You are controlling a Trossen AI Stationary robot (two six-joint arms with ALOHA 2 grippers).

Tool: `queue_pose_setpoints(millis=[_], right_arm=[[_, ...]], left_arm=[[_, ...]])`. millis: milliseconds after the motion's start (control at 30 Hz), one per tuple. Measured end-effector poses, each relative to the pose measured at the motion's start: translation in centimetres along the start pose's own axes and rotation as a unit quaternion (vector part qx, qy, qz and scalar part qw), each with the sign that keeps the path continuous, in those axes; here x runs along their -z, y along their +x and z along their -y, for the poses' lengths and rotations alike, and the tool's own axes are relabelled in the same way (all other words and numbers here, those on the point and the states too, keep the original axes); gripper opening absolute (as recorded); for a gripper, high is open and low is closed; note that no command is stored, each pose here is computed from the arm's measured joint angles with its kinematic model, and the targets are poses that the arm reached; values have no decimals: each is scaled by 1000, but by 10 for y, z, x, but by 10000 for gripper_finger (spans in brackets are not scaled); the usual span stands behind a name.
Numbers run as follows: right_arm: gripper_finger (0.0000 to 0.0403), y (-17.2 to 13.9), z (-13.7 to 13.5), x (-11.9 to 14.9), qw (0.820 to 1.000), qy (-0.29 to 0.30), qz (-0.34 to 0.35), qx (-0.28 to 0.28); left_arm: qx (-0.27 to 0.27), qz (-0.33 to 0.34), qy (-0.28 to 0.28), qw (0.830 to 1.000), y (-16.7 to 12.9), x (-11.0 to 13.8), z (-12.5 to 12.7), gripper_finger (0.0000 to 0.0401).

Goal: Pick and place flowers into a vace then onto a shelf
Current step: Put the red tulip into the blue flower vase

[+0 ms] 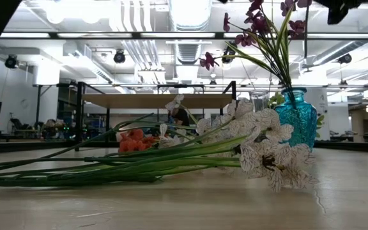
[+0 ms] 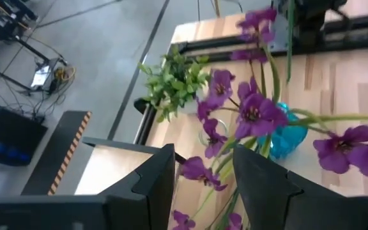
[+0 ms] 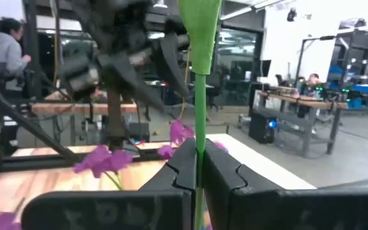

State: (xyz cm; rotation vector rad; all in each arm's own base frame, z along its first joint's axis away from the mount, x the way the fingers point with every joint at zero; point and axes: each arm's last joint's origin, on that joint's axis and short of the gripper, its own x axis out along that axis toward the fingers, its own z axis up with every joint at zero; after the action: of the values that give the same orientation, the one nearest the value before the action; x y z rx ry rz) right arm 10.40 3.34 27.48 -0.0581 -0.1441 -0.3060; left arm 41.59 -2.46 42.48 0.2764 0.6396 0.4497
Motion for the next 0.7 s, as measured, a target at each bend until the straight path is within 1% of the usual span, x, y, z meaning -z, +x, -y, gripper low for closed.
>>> queue_pose_setpoints(millis=[67, 133, 333, 500, 633, 700], right_arm=[[8, 0, -2, 9, 1000, 1, 10, 2], [8, 0, -3, 18, 1000, 1, 12, 4], [8, 1, -3, 40, 1000, -3, 11, 21], [8, 3, 0, 56, 999, -7, -4, 37], [8, 4, 5, 66, 999, 3, 13, 50], [8, 4, 6, 72, 999, 3, 17, 46]], left_arm=[[0, 4, -1, 1000, -7, -1, -3, 143], [2, -7, 2, 1000, -11, 2, -5, 143], [2, -10, 10, 1000, -12, 2, -5, 143], [1, -14, 18, 1000, -11, 3, -7, 143], [-6, -14, 22, 1000, -10, 3, -9, 143], [-13, -16, 23, 1000, -10, 3, -9, 143]])
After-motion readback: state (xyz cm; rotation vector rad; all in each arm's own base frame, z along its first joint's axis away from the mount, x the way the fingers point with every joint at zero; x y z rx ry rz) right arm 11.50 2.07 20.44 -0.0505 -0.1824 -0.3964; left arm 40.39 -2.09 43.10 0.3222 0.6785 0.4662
